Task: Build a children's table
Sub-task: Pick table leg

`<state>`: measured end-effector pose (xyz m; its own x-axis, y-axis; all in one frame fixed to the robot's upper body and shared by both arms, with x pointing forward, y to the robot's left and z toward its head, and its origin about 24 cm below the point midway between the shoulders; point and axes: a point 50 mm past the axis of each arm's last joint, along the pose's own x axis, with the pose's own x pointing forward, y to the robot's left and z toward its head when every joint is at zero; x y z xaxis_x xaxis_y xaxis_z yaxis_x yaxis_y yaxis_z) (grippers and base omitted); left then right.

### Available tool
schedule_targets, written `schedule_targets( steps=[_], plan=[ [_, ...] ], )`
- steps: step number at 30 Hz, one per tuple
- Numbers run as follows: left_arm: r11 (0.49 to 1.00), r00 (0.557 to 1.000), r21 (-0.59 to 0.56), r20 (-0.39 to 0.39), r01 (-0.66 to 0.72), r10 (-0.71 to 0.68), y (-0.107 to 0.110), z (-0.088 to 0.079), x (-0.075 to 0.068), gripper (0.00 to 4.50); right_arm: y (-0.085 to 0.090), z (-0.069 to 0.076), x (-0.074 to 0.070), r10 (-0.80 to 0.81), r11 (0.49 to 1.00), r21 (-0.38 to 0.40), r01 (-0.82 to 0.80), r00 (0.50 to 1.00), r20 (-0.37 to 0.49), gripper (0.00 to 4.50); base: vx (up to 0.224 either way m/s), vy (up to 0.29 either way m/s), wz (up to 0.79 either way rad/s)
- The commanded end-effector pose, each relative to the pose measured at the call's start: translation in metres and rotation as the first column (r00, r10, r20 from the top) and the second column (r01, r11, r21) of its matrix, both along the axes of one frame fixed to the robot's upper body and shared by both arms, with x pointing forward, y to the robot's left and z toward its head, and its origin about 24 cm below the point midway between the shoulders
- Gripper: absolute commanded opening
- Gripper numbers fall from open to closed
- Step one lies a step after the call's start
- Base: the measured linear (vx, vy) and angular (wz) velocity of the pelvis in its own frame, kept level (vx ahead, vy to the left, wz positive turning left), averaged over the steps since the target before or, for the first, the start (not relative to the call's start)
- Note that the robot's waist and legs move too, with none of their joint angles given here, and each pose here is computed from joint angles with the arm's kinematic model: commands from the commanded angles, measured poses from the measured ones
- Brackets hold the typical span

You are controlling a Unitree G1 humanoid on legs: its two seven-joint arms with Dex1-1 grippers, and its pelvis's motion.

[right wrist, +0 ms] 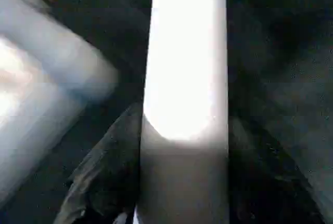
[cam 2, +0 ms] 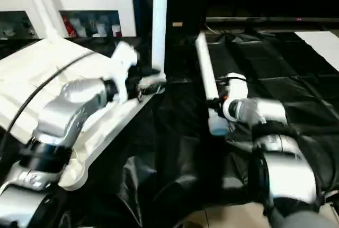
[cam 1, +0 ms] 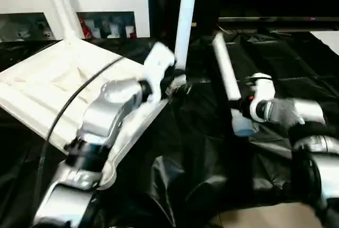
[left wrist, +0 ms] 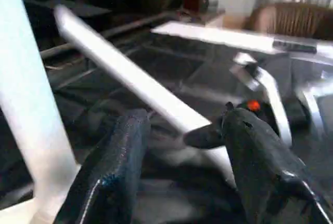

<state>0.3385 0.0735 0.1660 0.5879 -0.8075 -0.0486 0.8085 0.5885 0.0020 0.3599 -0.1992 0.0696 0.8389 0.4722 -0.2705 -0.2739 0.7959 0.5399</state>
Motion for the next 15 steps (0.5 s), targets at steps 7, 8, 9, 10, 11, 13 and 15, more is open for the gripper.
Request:
schedule_targets(
  steps=[7,8,9,10,11,13,15],
  plan=[
    [0.982,0.994,-0.182,-0.087,0.047,-0.064,-0.017,0.019,0.002,2.61,0.030,0.076,-0.034,0.224,0.843,0.337,-0.419,0.844,0.487,1.86,0.000,0.000,0.00],
    [0.974,0.991,-0.217,-0.101,0.060,-0.084,-0.020,0.023,0.002,2.61,0.034,0.079,-0.039,0.253,0.815,0.345,-0.467,0.820,0.513,1.86,0.000,0.000,0.00],
    [0.971,0.990,-0.232,-0.106,0.065,-0.092,-0.021,0.025,0.002,2.61,0.035,0.080,-0.041,0.263,0.804,0.347,-0.484,0.811,0.522,1.86,0.000,0.000,0.00],
    [0.968,0.989,-0.240,-0.110,0.068,-0.097,-0.022,0.026,0.002,2.61,0.036,0.080,-0.043,0.269,0.797,0.348,-0.494,0.806,0.528,1.86,0.000,0.000,0.00],
    [0.955,0.984,-0.288,-0.130,0.077,-0.118,-0.025,0.031,0.003,2.61,0.039,0.083,-0.050,0.292,0.760,0.356,-0.543,0.776,0.560,1.86,0.000,0.000,0.00],
    [0.942,0.980,-0.328,-0.147,0.077,-0.131,-0.027,0.034,0.003,2.61,0.042,0.085,-0.056,0.310,0.733,0.358,-0.578,0.753,0.581,1.86,0.000,0.000,0.00],
    [0.925,0.975,-0.373,-0.165,0.075,-0.146,-0.028,0.038,0.004,2.61,0.044,0.086,-0.061,0.326,0.714,0.357,-0.602,0.738,0.591,1.86,0.000,0.000,0.00]
  ],
)
